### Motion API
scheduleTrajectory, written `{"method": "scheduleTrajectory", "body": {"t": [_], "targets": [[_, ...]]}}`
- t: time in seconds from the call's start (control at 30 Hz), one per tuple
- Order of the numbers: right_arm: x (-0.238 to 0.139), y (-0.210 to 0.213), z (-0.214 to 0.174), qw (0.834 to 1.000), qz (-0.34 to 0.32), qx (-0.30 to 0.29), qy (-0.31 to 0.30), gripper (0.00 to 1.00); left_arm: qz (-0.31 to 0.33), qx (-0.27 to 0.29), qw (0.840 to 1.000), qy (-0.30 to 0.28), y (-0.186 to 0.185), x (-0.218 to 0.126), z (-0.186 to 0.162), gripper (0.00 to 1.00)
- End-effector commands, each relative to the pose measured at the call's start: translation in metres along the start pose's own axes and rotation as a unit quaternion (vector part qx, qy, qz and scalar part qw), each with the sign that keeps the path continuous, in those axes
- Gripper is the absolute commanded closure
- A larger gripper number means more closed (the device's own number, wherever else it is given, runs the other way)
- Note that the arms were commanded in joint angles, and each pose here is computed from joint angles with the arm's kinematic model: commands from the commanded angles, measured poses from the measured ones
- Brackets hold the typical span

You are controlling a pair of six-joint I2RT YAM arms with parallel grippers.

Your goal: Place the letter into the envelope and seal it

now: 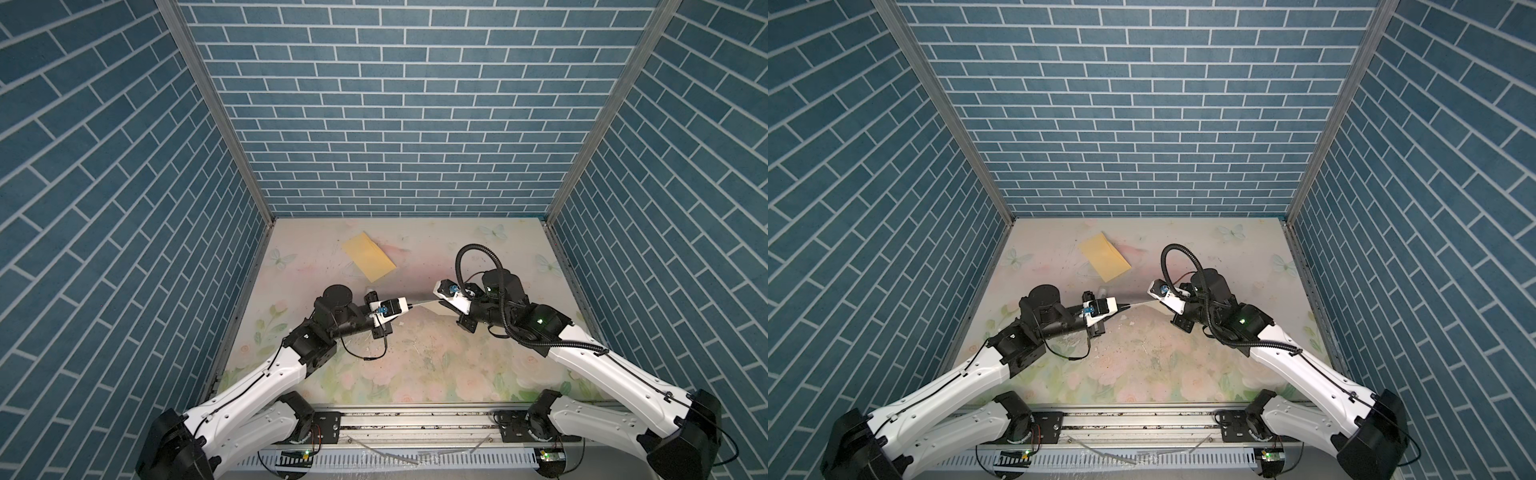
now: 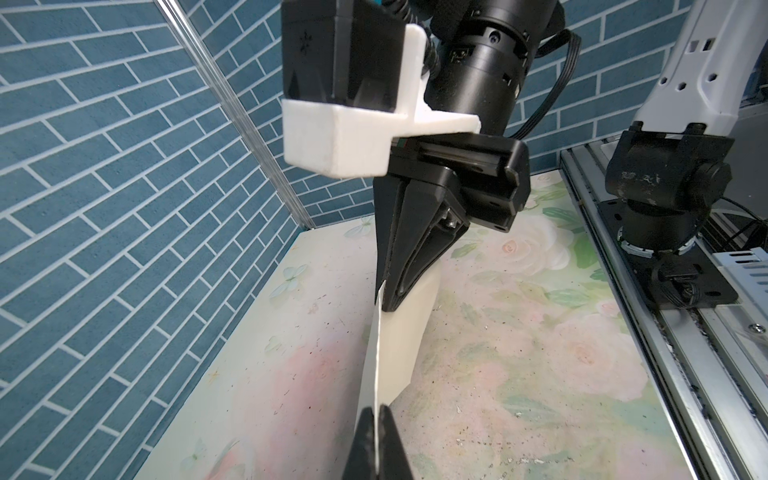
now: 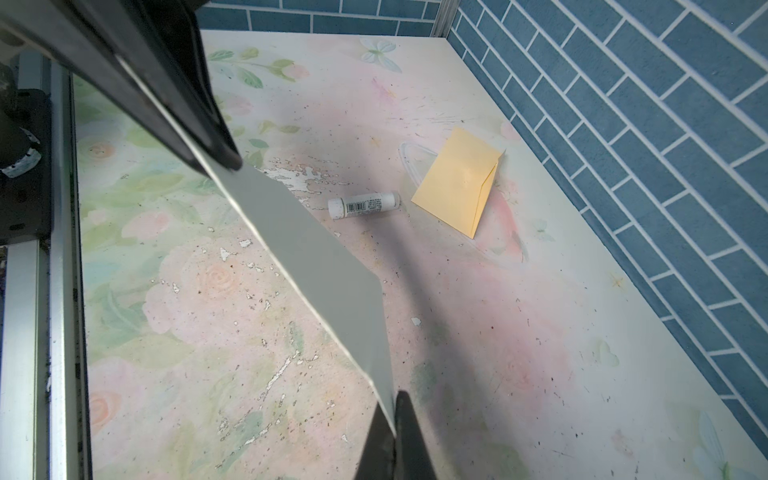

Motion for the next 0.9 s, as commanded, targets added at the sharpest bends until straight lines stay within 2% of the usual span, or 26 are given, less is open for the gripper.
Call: {"method": "scheduleTrajectory", "body": {"t": [0.0, 0.1, 0.23, 0.5, 0.7, 0.87], "targets": [[-0.001, 0.001, -0.012, 1.000, -0.003, 0.015, 0.018, 0.92, 0.004, 0.001, 1.000, -0.008, 0.000, -0.002, 0.003, 1.00], [-0.002, -0.001, -0.018, 0.999, -0.010, 0.018, 0.028, 0.87, 0.006, 0.002, 1.000, -0.006, 0.000, -0.002, 0.003, 1.00], [-0.003, -0.005, -0.025, 0.999, -0.021, 0.023, 0.039, 0.87, 0.009, 0.004, 1.000, -0.005, 0.001, -0.003, 0.003, 1.00], [-0.002, -0.004, -0.032, 0.998, -0.013, 0.030, 0.053, 0.99, 0.011, 0.006, 1.000, -0.004, 0.001, -0.002, 0.002, 1.00], [-0.005, -0.006, -0.037, 0.997, -0.026, 0.036, 0.060, 0.82, 0.013, 0.009, 1.000, -0.001, 0.002, -0.003, 0.002, 1.00], [-0.009, -0.007, -0.041, 0.997, -0.032, 0.040, 0.065, 0.84, 0.017, 0.014, 1.000, 0.001, 0.002, -0.004, 0.002, 1.00]]}}
Point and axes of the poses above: each gripper's point midway between its finger pads, its own x axis out along the fingers, its own y axis along the line the jaws close on, z = x × y, the point moved 2 cm from there along -x, back along the fingers, and after that the axes turned 4 degrees about -x, right-handed, at the moved point
